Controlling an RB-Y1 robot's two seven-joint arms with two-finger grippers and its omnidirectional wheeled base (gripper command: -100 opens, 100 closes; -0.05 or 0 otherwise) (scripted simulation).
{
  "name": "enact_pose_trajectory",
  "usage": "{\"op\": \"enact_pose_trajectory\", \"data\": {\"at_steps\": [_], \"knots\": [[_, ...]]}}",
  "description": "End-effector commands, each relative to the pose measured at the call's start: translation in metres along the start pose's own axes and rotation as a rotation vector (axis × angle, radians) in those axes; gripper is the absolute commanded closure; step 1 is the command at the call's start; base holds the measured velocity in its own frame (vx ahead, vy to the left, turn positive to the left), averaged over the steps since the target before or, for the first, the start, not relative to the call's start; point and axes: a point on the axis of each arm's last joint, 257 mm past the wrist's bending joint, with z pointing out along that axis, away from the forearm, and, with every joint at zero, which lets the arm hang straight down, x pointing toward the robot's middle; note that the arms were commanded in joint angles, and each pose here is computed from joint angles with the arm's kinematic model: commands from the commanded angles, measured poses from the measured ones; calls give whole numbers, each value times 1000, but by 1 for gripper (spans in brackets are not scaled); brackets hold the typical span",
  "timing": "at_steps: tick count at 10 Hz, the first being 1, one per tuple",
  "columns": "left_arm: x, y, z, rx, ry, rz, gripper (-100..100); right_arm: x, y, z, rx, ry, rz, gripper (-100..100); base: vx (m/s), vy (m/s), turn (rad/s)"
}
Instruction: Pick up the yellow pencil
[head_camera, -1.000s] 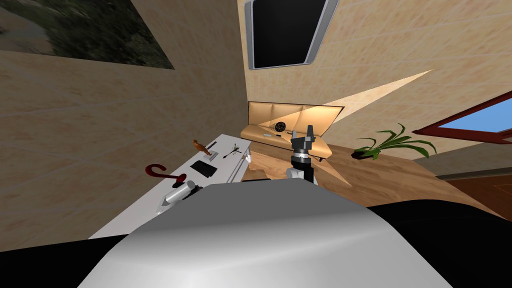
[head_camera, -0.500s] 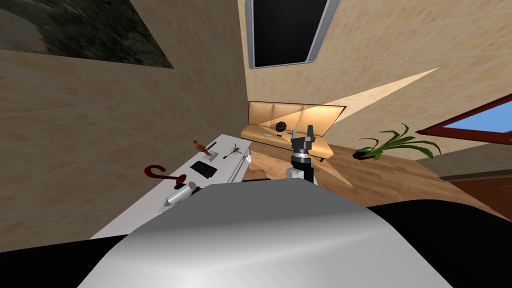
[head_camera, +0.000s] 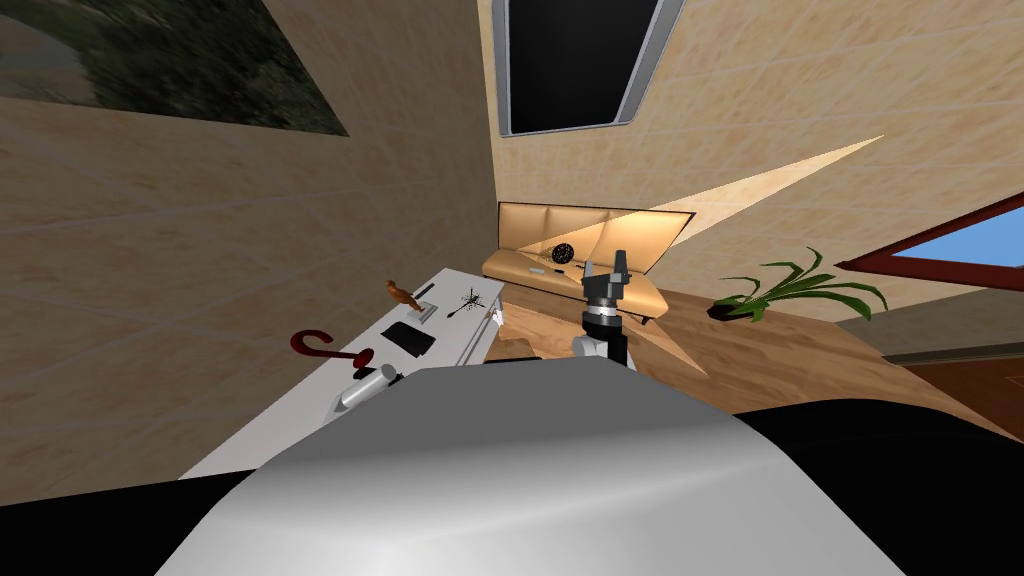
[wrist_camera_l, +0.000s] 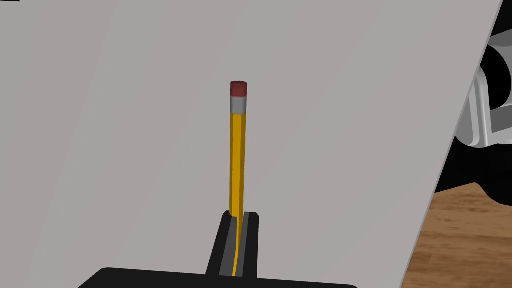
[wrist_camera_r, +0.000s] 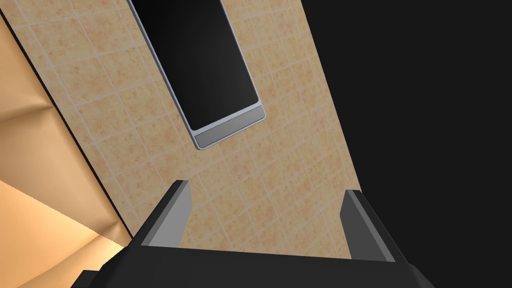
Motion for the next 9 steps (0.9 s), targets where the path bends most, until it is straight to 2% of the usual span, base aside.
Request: {"op": "enact_pose_trajectory", "data": {"at_steps": [1,3,4,5,7,8,9], "knots": [[0,0,0,0,0,0,100,0,0,0,0,0,0,0,0,0,0],[0,-1,-1,3,1,-1,100,0,0,0,0,0,0,0,0,0,0],[0,-1,-1,3,1,-1,0,0,0,0,0,0,0,0,0,0,0],[0,-7,-10,5,1,-3,100,0,0,0,0,0,0,0,-11,-23,-40],[-1,-11,-18,5,0,-6,100,0,0,0,0,0,0,0,-15,-28,-23],[0,-10,-14,6,1,-3,100,0,0,0,0,0,0,0,-4,-9,-2],[0,-11,-14,5,1,-4,0,0,0,0,0,0,0,0,0,0,0]]}}
